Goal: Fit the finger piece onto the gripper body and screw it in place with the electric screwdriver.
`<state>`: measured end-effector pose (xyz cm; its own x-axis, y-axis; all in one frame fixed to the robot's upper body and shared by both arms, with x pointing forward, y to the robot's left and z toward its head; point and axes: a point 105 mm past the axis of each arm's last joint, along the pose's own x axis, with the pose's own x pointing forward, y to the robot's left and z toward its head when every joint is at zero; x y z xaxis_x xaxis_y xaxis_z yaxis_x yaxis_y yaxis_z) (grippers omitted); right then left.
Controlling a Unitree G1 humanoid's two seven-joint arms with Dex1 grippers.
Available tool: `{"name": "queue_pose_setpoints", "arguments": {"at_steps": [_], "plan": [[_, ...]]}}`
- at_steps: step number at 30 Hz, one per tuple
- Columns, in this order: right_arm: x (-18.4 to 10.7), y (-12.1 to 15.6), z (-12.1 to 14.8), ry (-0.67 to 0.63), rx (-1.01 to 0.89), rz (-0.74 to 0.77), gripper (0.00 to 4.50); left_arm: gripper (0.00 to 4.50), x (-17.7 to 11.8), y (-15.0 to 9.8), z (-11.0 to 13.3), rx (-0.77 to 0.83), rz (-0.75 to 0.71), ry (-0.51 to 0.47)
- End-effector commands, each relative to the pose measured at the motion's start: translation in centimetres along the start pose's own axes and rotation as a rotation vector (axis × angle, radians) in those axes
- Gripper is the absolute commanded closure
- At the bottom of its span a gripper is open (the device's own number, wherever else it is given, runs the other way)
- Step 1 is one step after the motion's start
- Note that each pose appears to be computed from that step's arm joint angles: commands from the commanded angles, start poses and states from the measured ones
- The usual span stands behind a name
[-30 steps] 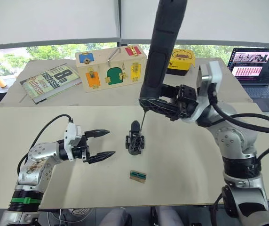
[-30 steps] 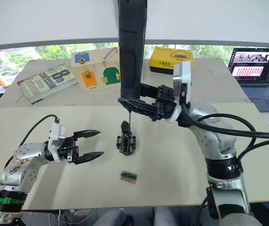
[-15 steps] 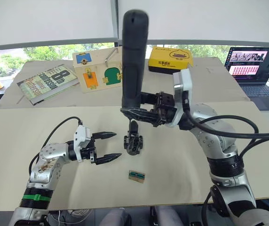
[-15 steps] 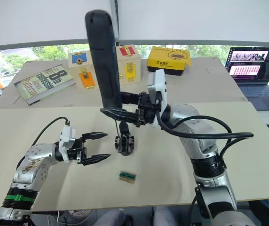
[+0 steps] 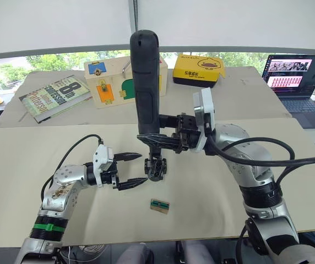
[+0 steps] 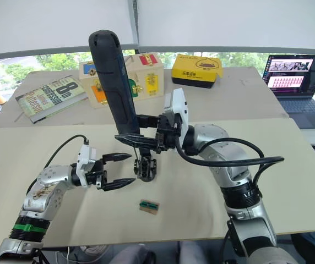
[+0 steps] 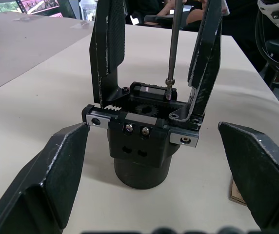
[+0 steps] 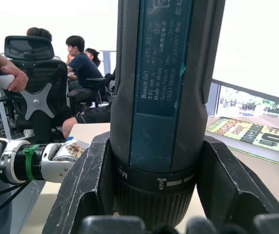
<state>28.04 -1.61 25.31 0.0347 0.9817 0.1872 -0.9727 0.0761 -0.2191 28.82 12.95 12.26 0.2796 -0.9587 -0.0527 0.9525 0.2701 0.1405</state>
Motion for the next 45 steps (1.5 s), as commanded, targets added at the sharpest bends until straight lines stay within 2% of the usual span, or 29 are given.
{"name": "queue_pose_setpoints", "arguments": {"at_steps": [1, 45], "plan": [[0.1, 0.5, 0.9, -0.023, -0.037, 0.019, 2.55, 0.00, 0.4, 0.0, 0.6, 0.037, -0.013, 0.006], [0.4, 1.0, -0.1, -0.016, -0.003, 0.017, 2.55, 0.00, 0.3, -0.4, -0.4, 0.018, -0.006, 0.019]]}}
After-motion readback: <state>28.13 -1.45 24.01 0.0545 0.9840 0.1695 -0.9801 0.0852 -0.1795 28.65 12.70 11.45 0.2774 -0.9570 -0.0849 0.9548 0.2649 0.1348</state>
